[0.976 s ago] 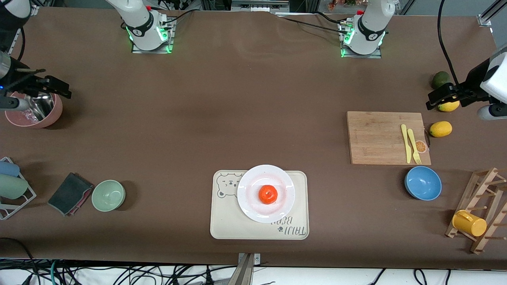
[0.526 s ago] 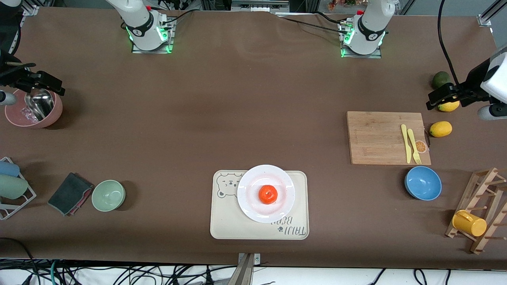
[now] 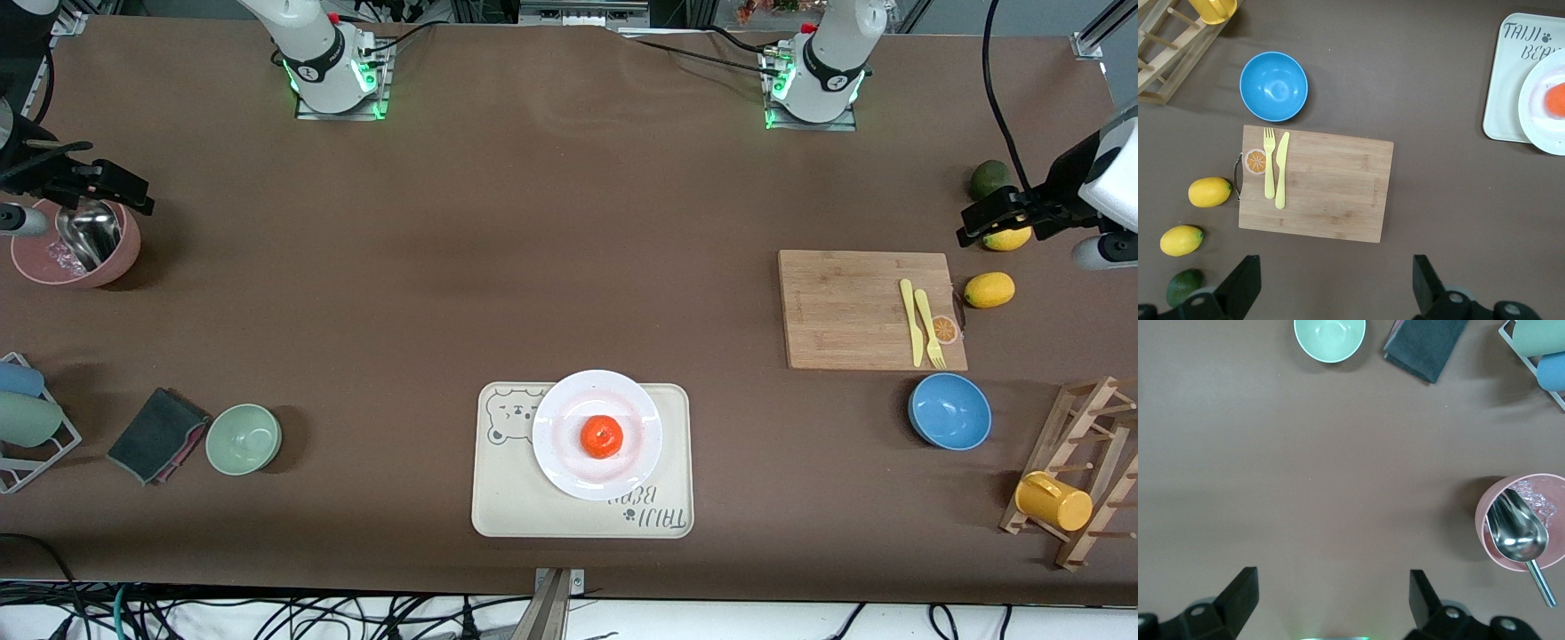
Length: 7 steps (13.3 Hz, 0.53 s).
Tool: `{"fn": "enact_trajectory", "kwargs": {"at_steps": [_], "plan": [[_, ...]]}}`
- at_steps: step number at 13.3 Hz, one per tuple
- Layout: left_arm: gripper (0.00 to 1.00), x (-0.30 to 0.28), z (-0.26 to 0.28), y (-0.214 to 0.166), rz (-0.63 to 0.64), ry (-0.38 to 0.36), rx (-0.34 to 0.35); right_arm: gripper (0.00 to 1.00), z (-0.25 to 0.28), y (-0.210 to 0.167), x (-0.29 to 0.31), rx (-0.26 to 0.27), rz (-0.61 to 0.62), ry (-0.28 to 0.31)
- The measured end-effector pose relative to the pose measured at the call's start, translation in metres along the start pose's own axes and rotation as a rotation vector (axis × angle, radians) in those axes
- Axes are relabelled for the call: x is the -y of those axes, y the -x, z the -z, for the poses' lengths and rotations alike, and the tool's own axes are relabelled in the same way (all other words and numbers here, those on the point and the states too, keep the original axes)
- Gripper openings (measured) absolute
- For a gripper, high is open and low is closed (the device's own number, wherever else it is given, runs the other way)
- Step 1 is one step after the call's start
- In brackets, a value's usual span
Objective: Place orange and plate with both arms
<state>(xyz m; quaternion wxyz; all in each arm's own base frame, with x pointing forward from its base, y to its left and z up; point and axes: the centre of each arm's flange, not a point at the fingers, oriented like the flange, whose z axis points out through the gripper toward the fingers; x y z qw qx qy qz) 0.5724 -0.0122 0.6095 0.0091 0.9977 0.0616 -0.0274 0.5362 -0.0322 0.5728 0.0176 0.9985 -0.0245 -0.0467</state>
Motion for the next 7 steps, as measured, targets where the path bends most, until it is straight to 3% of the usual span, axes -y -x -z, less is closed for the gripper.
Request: {"fn": "enact_trajectory", "kwargs": {"at_steps": [7], "plan": [[1.0,0.0,0.0,0.0,0.0,0.0,0.0,1.0,0.0052,0.0001,0.0037,-0.008,-0.066,0.001]]}}
